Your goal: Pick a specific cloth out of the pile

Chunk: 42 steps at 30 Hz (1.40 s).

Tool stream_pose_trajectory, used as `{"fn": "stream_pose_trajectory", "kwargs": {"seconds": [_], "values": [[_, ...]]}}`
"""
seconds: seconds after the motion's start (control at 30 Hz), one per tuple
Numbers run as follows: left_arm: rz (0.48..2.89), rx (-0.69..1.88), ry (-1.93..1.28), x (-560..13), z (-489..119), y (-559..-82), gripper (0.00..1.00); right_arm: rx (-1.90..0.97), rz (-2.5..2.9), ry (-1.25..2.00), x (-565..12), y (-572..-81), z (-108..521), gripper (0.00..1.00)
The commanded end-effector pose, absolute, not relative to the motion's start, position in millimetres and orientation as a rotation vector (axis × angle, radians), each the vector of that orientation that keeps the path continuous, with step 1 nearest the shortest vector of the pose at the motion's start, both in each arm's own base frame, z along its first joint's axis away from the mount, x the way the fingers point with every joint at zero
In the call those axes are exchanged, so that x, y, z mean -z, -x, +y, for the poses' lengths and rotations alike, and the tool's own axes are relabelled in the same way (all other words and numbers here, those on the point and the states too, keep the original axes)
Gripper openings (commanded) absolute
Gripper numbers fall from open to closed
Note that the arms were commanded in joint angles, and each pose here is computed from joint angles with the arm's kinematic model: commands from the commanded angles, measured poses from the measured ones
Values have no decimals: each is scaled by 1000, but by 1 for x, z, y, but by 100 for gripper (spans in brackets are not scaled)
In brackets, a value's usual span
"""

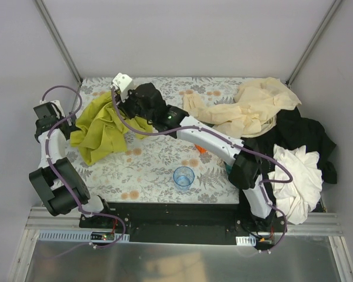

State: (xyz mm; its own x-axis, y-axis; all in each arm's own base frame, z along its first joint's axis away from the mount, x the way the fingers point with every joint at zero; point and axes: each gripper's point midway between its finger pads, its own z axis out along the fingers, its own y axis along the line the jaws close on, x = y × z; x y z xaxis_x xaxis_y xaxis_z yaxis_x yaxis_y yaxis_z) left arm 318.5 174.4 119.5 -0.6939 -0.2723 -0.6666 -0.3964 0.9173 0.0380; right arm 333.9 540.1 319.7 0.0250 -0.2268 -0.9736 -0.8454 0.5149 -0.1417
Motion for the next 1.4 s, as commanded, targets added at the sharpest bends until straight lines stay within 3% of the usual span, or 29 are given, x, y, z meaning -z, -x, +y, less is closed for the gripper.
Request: {"fn": "stream_pose_trajectory", "kwargs": {"seconds": [0.0,0.27,0.4,0.43,0.5,0.67,0.7,1.0,1.2,1.37], "values": [[2269,-348,466,-167,195,-326,99,-846,1318,924,-355,-298,581,0],[2243,-376,446,-181,201,-330,99,-964,1508,1247,-196,-226,609,0],[2247,-306,407,-183,190,-335,99,-994,1650,1308,-151,-210,604,0],[2246,-285,406,-183,188,-337,99,-999,1680,1329,-146,-206,604,7],[2246,-252,410,-182,183,-338,99,-996,1686,1333,-155,-205,607,29],[2247,-152,395,-182,169,-342,99,-980,1643,1300,-207,-202,589,96],[2246,-128,388,-183,165,-343,99,-966,1624,1286,-222,-203,582,99],[2293,26,172,-184,104,-358,99,-771,1682,1230,-283,-216,471,99],[2322,32,-49,-187,54,-369,99,-512,1917,693,-277,-291,329,99],[2319,184,-152,-191,12,-366,99,-250,1990,215,-260,-317,194,99]]}}
